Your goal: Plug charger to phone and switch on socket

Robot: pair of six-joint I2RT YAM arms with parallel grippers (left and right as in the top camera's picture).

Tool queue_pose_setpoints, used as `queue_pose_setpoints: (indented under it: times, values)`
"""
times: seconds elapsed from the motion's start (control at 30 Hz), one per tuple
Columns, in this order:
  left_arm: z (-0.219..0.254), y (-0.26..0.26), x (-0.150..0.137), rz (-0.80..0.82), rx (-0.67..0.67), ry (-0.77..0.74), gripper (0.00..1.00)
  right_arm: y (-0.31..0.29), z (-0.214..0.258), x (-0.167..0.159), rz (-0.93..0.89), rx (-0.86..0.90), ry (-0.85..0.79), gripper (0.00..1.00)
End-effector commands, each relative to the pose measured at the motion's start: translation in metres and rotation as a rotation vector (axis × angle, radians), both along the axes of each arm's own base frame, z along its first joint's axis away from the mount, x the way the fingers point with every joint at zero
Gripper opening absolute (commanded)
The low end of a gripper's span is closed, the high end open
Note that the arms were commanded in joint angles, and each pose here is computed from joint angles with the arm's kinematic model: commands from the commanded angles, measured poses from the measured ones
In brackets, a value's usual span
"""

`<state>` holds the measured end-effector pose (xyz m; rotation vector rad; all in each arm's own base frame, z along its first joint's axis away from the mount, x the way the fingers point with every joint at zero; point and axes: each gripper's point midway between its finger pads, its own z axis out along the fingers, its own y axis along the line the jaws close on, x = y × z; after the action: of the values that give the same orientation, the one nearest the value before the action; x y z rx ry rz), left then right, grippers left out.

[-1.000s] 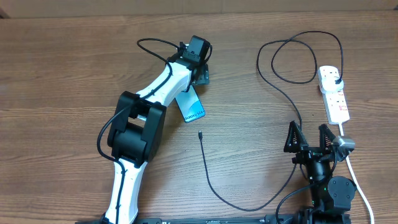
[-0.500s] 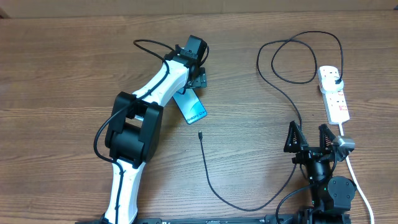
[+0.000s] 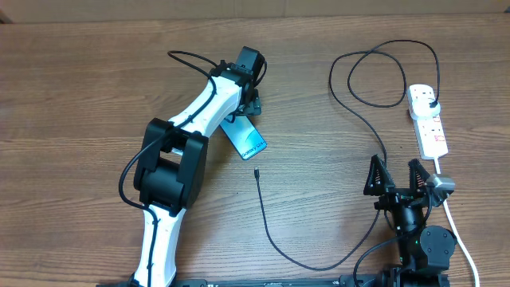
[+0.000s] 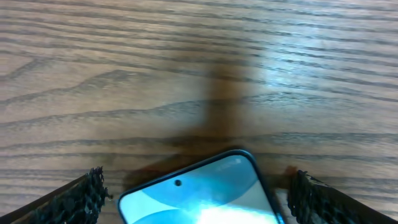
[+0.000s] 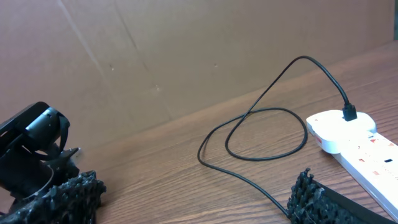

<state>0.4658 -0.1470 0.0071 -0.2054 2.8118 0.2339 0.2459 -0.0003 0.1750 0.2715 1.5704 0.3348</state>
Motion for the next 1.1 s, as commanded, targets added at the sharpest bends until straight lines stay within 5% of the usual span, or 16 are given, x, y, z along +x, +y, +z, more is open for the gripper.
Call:
queue_pose_setpoints:
  times: [0.0,0.37,0.7,1.07]
  values:
    - [-0.04,0.027,-0.028,0.02,0.074,0.145,0.99,0.002,-0.002,0.0,0.01,-0.001,-0.003,1.0]
    - [-0.048,-0.007,-0.058,-0.006,-0.136,0.299,0.99,0.002,-0.002,0.0,0.01,-0.001,-0.003,1.0]
    - [-0.047,0.016,-0.061,0.079,-0.062,0.304,1.0,0.002,-0.002,0.0,0.01,-0.001,-0.003,1.0]
    - [-0.045,-0.031,-0.085,0.102,-0.312,0.428,0.99,0.002,-0.002,0.0,0.01,-0.001,-0.003,1.0]
